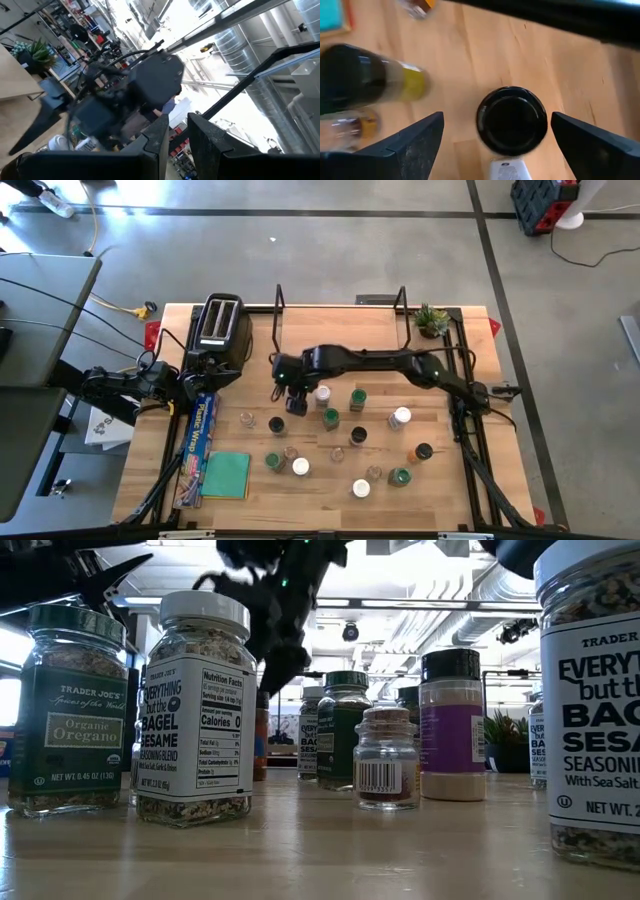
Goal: Shelf spices
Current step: Put the top left black spice bottle on the shelf
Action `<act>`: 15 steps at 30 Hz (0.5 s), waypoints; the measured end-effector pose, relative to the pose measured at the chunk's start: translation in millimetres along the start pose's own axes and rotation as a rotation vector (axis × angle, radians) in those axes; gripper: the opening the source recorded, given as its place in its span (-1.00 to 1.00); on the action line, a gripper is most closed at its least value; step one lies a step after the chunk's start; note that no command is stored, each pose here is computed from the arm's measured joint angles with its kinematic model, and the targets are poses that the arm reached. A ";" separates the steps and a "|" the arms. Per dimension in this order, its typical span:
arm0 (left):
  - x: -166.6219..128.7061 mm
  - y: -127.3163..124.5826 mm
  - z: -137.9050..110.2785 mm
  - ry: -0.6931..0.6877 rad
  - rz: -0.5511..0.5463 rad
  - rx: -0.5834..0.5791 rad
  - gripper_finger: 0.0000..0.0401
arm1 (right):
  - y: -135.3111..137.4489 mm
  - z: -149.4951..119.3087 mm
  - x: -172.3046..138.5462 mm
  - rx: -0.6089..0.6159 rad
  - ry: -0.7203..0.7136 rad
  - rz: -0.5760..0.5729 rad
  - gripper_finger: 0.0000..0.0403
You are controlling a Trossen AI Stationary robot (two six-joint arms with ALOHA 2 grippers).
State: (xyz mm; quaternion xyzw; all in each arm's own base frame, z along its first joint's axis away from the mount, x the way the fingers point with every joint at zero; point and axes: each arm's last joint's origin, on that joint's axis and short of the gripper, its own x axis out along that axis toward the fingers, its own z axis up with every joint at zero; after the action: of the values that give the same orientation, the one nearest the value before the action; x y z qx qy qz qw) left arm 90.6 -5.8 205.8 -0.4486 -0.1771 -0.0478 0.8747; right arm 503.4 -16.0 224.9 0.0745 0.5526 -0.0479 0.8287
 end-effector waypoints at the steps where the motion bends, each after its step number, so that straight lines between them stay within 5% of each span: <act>1: 0.0 0.0 0.0 0.000 0.000 0.000 -0.68 | -0.1 -0.3 3.4 -0.005 0.005 -0.002 0.81; 7: 0.0 0.0 0.0 0.000 0.000 0.000 -0.68 | -1.2 0.2 19.3 -0.014 0.001 -0.032 0.64; 15: 0.0 -0.1 0.0 0.002 -0.002 -0.026 -0.68 | -10.4 3.3 21.3 0.047 -0.018 -0.035 -0.04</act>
State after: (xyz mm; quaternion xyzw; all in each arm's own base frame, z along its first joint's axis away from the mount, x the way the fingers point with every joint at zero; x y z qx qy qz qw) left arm 90.5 -5.9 205.8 -0.4597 -0.1761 -0.0514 0.8689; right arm 512.9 -26.7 205.7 0.0837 0.5450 -0.0762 0.8308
